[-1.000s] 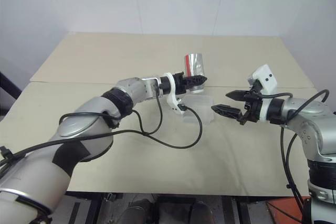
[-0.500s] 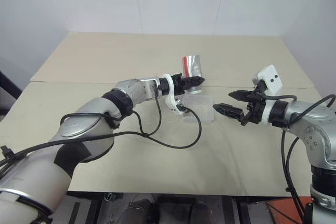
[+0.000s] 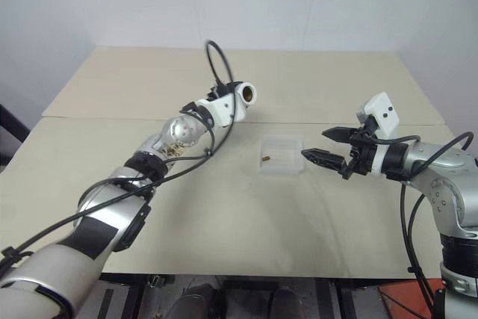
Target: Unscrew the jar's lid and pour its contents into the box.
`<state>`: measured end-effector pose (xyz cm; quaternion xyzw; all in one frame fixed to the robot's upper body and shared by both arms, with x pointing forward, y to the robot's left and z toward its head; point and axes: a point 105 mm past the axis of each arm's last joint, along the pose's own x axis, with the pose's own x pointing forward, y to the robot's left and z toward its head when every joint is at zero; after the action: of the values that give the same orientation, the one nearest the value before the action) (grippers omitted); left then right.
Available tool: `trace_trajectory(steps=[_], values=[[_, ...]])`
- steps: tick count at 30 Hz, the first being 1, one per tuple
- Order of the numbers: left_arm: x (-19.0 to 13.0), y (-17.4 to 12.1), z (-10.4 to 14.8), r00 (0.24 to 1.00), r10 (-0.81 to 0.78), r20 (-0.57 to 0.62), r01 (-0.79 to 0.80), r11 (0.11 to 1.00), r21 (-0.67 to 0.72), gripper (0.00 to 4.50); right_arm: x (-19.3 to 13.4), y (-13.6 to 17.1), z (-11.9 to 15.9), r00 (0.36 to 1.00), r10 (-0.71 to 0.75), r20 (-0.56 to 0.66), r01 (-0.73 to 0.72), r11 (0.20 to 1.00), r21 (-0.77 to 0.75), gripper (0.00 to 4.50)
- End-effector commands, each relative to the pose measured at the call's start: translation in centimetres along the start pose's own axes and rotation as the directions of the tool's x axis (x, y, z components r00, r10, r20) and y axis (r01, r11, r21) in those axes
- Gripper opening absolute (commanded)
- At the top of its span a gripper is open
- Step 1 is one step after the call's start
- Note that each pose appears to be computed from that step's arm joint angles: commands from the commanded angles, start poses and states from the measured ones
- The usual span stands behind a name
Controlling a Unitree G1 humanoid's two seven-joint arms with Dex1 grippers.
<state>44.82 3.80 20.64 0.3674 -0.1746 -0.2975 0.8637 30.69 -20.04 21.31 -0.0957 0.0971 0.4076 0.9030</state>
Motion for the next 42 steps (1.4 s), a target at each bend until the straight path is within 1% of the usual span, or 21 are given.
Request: trace_trajectory(steps=[1,2,5,10,13,17,22,24,25,30,36,39,42], values=[[-0.8,1.9,0.4,0.999,0.031,0.019,-0.024,0.955,-0.296,2.06,-0.6,-0.4,1.2,1.0,-0.008,0.022,0.009,0.998,-0.059,4.47],[-1.1,1.8,0.0,1.0,0.023,0.008,-0.019,0.932,-0.362,2.06,-0.5,-0.4,1.2,1.0,-0.007,0.02,0.008,0.998,-0.062,4.47],[-2.0,1.5,-1.1,0.999,0.042,-0.021,-0.047,0.877,-0.478,2.06,-0.6,-0.5,1.3,1.0,-0.004,0.018,0.005,0.998,-0.068,4.47],[-3.4,0.5,-2.4,0.995,0.093,-0.042,-0.101,0.861,-0.498,2.06,-0.7,-0.4,1.3,1.0,-0.005,0.015,0.006,0.997,-0.073,4.47],[-4.3,-0.4,-3.5,0.991,0.116,-0.066,-0.133,0.825,-0.549,2.06,-0.8,-0.3,1.3,1.0,-0.006,0.019,0.008,0.997,-0.071,4.47],[-5.0,-1.5,-3.9,0.991,0.118,-0.068,-0.136,0.799,-0.586,2.06,-0.8,-0.3,1.2,1.0,-0.012,0.017,0.013,0.998,-0.069,4.47],[-5.8,-2.8,-4.9,0.99,0.112,-0.082,-0.139,0.806,-0.575,2.06,-0.9,-0.3,1.1,1.0,-0.014,0.02,0.015,0.998,-0.067,4.47],[-6.0,-3.0,-5.0,0.991,0.107,-0.085,-0.137,0.802,-0.582,2.77,-0.9,-0.2,1.1,1.0,-0.014,0.021,0.015,0.998,-0.067,4.5],[-6.0,-3.0,-5.0,0.991,0.105,-0.086,-0.136,0.803,-0.581,2.93,-0.9,-0.2,1.1,1.0,-0.015,0.021,0.016,0.998,-0.068,4.5],[-6.3,-2.4,-5.2,0.987,0.12,-0.104,-0.158,0.802,-0.576,4.48,-0.7,-0.2,1.1,1.0,-0.015,0.025,0.017,0.997,-0.069,4.5],[-7.2,-2.6,-4.6,0.994,0.08,-0.08,-0.111,0.819,-0.563,4.48,-0.6,-0.2,1.0,0.999,-0.022,0.024,0.024,0.997,-0.076,4.5],[-8.6,-3.1,-4.3,0.998,0.025,-0.059,-0.053,0.841,-0.538,4.48,-0.8,-0.3,1.0,0.999,-0.026,0.018,0.028,0.996,-0.081,4.5],[-10.1,-3.3,-4.1,0.998,-0.013,-0.063,-0.022,0.856,-0.516,4.48,-0.9,-0.5,0.9,0.999,-0.036,0.014,0.037,0.996,-0.086,4.5]])
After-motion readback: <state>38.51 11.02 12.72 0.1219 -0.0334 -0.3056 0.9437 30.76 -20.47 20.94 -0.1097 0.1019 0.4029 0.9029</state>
